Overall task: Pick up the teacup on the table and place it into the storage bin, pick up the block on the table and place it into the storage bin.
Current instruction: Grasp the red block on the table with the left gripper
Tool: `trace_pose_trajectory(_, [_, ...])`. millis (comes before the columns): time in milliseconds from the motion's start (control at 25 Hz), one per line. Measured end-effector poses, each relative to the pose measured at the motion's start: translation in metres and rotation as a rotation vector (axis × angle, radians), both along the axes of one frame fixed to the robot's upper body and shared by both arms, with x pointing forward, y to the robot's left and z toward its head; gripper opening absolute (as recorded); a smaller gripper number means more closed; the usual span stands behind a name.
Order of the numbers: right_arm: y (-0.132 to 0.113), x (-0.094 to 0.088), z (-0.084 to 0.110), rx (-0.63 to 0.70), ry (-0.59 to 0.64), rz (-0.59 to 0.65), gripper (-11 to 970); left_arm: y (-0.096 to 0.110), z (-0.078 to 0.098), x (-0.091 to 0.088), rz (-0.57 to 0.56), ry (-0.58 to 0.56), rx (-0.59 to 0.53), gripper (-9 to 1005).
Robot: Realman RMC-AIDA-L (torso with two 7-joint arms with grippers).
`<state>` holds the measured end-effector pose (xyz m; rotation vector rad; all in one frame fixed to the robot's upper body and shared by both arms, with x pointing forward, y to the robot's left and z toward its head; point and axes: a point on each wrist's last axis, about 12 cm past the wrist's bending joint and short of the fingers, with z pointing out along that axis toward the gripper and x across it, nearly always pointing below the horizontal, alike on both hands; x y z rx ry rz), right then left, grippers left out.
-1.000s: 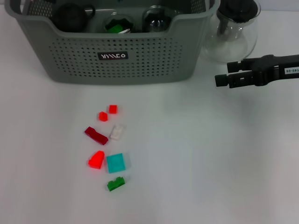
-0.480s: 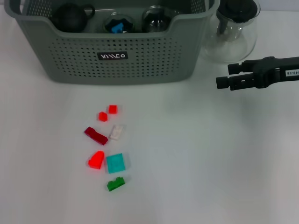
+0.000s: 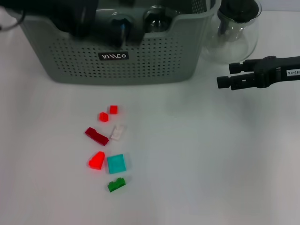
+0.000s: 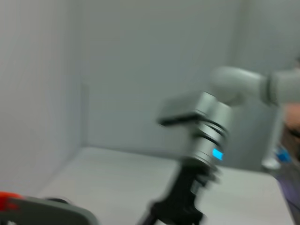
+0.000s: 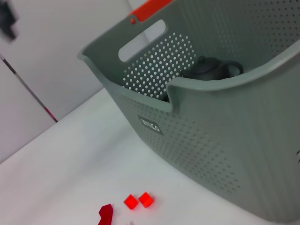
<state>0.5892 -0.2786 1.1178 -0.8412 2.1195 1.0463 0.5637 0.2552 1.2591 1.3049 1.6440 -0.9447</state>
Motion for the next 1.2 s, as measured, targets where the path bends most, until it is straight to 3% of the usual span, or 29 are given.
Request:
trace_pose_trajectory(160, [0.001,0.001,0.001,0.003,-0.005,-0.003,941,0.003,-0.015,-0.018,-0.04,0.012,0.083,831])
trace_pose_trajectory(320, [0.002,0.003,0.003,0.006,-0.002,-0.005,942,0.001,-0.041,-0.03,-0.064,0.055,0.247,825])
trace_pose_trajectory(720, [0.002,0.001,-0.001,0.014,0.019,-0.018,942,-0.035,-0.083,-0.032,-0.163,0.074,0.732,809])
trace_pose_trajectory(1200, [0.002,-0.001,-0.004,0.026,0.035,-0.029,942,-0.07,-0.107,-0.035,-0.262,-0.028,0.992,789])
